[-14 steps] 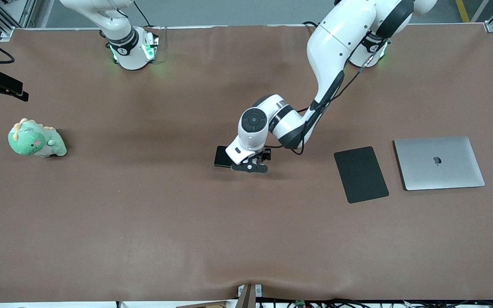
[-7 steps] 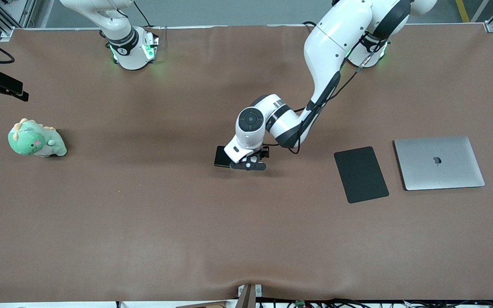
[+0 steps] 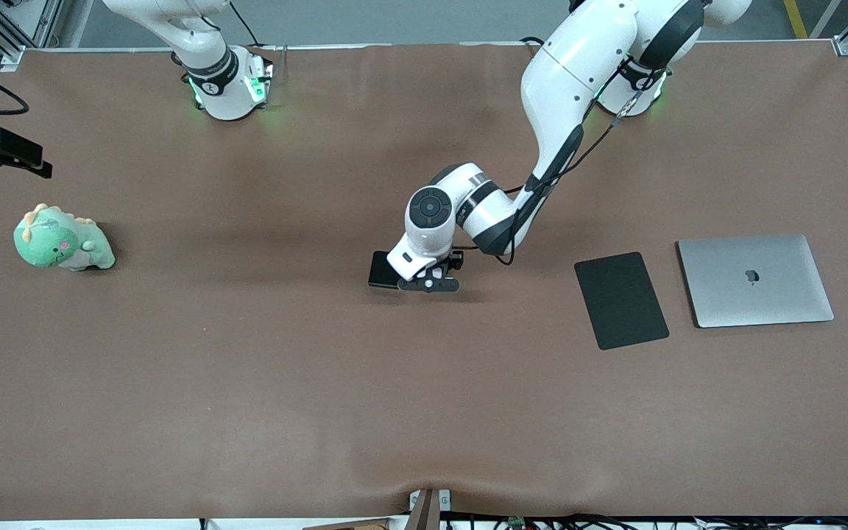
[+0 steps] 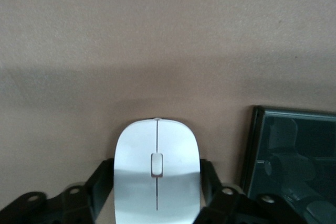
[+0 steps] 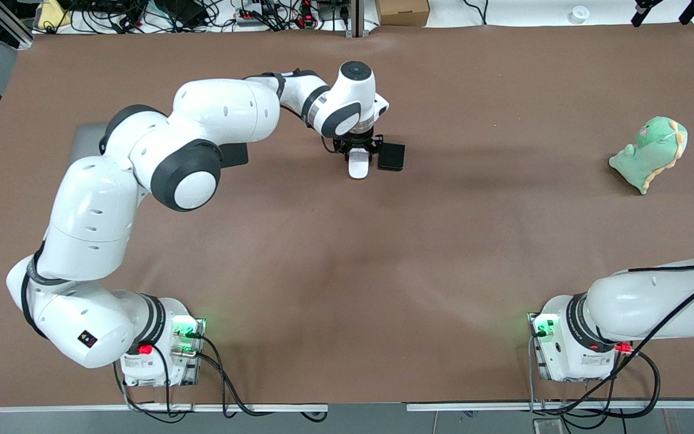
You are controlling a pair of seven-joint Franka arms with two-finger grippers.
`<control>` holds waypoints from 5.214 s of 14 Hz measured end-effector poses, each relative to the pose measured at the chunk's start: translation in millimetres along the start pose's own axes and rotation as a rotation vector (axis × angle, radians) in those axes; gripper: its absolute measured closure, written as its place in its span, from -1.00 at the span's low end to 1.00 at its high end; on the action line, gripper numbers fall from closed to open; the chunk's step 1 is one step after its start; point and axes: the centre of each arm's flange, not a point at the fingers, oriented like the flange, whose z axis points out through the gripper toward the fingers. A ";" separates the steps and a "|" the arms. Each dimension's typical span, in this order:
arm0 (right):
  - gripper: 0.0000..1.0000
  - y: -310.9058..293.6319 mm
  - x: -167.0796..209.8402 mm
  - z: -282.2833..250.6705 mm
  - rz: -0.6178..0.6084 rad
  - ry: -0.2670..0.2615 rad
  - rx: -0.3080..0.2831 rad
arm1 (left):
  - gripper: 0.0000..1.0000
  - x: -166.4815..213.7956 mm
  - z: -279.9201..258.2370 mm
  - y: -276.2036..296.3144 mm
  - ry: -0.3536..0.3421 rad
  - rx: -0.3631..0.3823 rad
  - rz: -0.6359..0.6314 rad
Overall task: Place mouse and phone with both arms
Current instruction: 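Lower the left gripper and close it on the white mouse, then carry the mouse to the pad while the right gripper reaches the phone, then grasp the black phone with the right gripper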
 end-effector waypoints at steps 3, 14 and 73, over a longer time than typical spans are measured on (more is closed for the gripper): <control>-1.00 -4.1 9.6 10.3 -0.009 -0.016 -0.001 | -0.22 -1.6 -0.5 2.2 -0.001 0.002 -0.014; -1.00 -50.5 46.6 61.5 -0.074 -0.114 -0.008 | -0.22 36.9 -72.2 -25.5 0.031 0.002 -0.077; -1.00 -459.5 80.9 455.3 0.264 -0.010 0.046 | -0.22 85.8 -32.6 -424.4 -0.027 0.099 -0.213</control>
